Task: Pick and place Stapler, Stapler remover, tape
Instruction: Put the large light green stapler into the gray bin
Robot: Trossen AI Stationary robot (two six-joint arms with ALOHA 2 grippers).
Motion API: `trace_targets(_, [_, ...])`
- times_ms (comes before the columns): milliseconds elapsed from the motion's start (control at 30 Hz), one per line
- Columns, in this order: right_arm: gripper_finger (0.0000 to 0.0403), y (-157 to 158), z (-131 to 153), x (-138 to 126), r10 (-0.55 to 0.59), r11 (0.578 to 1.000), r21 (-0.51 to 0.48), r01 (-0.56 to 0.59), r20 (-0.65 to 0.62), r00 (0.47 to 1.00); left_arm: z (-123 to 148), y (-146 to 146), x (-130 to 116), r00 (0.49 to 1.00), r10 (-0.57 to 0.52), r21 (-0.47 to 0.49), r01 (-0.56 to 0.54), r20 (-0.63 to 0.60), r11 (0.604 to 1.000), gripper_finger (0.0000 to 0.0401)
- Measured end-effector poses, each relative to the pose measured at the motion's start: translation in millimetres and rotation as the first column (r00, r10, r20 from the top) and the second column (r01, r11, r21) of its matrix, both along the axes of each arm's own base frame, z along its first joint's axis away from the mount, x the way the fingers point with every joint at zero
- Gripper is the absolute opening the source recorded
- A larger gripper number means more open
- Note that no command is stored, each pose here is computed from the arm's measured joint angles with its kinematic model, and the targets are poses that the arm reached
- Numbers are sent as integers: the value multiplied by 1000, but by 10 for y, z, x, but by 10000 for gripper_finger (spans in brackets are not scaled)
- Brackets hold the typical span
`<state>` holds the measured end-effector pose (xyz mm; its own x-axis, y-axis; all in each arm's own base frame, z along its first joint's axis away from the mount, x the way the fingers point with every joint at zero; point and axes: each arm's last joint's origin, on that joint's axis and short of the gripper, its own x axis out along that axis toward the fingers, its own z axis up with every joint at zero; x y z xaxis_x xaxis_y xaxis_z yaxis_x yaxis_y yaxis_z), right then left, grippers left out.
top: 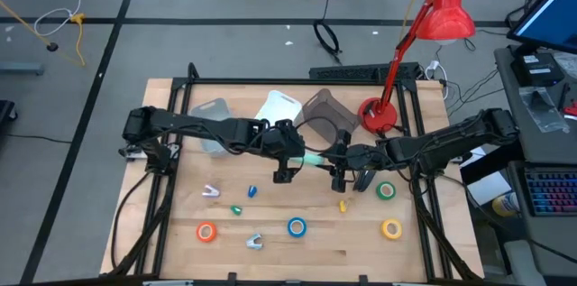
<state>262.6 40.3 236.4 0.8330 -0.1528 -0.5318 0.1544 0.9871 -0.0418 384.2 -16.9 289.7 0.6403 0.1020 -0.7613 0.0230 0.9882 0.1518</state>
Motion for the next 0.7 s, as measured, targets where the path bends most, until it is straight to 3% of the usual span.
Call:
trace_targets(500, [124,7,34,23,8,1000,13,-8,43,999,-27,107,-3,1000,5,15,-5,-26,1000,397])
trace_targets(700, [124,10,27,20,24,1000,10,-25,32,999,-171,94,46,997,-12,-19,10,-80,1000,397])
